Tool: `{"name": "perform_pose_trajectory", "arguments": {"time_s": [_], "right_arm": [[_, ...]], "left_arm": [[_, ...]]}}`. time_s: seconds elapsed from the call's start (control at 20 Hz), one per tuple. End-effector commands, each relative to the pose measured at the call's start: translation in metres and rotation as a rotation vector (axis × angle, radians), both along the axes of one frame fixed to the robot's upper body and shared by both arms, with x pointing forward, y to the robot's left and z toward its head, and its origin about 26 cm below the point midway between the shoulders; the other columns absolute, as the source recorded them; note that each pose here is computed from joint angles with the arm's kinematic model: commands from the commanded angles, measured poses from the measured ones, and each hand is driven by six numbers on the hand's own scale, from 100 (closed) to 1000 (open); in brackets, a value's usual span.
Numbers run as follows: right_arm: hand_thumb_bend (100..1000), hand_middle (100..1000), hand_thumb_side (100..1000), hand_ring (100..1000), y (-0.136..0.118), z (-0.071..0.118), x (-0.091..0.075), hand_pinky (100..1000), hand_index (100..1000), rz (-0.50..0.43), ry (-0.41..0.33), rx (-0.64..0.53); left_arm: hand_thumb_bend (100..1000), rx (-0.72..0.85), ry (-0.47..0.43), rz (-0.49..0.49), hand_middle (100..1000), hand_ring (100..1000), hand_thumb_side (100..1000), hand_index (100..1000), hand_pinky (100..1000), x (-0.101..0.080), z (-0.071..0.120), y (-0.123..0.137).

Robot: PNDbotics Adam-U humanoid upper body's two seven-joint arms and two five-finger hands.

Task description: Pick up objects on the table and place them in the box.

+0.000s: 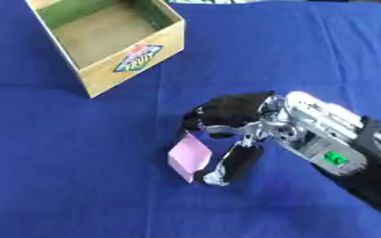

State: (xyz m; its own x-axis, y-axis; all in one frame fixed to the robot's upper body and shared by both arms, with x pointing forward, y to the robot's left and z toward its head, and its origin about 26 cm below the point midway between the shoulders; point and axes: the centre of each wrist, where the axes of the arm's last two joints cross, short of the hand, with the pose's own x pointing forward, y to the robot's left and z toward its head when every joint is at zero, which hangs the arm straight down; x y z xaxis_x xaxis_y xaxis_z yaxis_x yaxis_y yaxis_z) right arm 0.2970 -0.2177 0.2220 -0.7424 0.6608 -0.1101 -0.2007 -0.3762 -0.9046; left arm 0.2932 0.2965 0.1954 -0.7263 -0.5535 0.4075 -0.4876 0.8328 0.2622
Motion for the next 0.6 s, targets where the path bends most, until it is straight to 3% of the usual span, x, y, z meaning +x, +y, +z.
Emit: {"name": "perform_pose_trajectory", "arguments": {"time_s": [0.05, 0.25, 0.35, 0.45, 0.6], "right_arm": [[307, 840, 560, 889, -0.0006, 0.0029, 0.001, 842, 912, -0.005, -0.029, -0.017], [284, 795, 552, 843, -0.0023, -0.0052, 0.0046, 818, 881, -0.009, 0.003, -0.036], [224, 699, 554, 780, -0.0031, -0.0065, 0.0057, 786, 805, -0.013, 0.013, -0.028], [182, 606, 541, 732, -0.0027, -0.003, 0.0052, 763, 728, -0.015, -0.002, 0.002], [189, 587, 494, 723, -0.003, 0.002, 0.0042, 760, 711, -0.023, -0.038, 0.028]], "left_arm": [[535, 0.013, -0.026, -0.013, 709, 744, 878, 736, 701, -0.0014, 0.0085, -0.0012], [534, 0.018, -0.023, -0.014, 708, 744, 879, 733, 701, -0.0014, 0.0083, -0.0013], [533, 0.018, -0.022, -0.014, 708, 743, 879, 733, 701, -0.0014, 0.0081, -0.0011], [534, 0.019, -0.021, -0.013, 708, 743, 879, 734, 702, -0.0015, 0.0082, -0.001], [534, 0.019, -0.023, -0.014, 708, 743, 880, 734, 702, -0.0013, 0.0088, -0.0011]]}}
